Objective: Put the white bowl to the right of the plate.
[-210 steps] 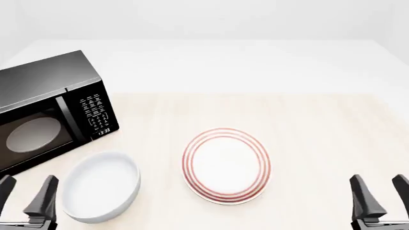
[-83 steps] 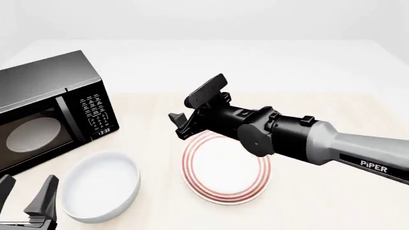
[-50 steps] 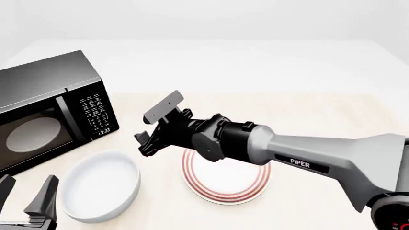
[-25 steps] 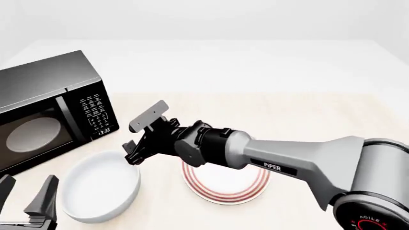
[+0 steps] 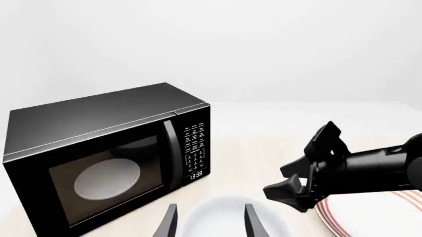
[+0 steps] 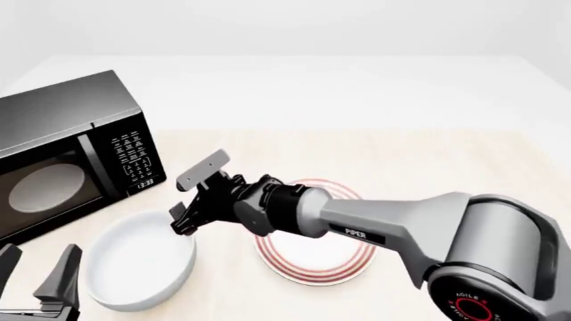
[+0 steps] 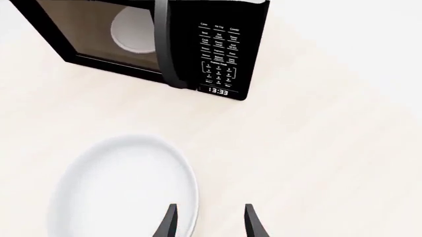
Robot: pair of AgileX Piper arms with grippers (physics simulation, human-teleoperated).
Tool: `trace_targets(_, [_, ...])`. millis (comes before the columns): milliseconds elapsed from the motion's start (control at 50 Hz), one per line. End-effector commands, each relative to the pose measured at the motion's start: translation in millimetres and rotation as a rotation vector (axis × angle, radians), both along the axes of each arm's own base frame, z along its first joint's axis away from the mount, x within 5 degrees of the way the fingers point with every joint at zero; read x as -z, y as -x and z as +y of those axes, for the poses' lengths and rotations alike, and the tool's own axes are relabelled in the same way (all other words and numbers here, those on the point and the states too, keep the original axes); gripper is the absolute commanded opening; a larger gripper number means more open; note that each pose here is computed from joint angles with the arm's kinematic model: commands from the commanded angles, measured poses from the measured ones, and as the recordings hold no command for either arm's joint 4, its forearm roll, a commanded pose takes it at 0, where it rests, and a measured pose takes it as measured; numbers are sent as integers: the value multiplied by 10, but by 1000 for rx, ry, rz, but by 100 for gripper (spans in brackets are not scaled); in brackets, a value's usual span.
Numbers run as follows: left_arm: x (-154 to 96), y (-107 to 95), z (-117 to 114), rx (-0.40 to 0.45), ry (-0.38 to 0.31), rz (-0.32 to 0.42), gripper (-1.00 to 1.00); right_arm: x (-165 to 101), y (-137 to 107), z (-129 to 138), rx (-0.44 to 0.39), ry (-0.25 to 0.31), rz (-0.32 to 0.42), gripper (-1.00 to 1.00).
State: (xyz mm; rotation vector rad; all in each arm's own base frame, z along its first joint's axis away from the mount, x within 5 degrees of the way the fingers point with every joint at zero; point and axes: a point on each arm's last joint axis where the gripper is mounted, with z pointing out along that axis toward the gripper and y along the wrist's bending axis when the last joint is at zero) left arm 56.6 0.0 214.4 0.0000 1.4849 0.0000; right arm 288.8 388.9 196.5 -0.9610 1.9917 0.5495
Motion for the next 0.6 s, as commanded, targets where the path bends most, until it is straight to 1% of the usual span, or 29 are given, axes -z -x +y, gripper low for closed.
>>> trace_targets(20, [0, 0, 0, 0, 0, 0, 100, 98, 29, 108, -9, 6, 20, 100])
trace_targets(320, [0, 0, 0, 0, 0, 0, 100, 265, 67, 229, -10, 7, 55, 100])
trace_targets(600, [0, 0, 0, 0, 0, 0, 100, 354, 69, 220, 8, 2, 80, 100])
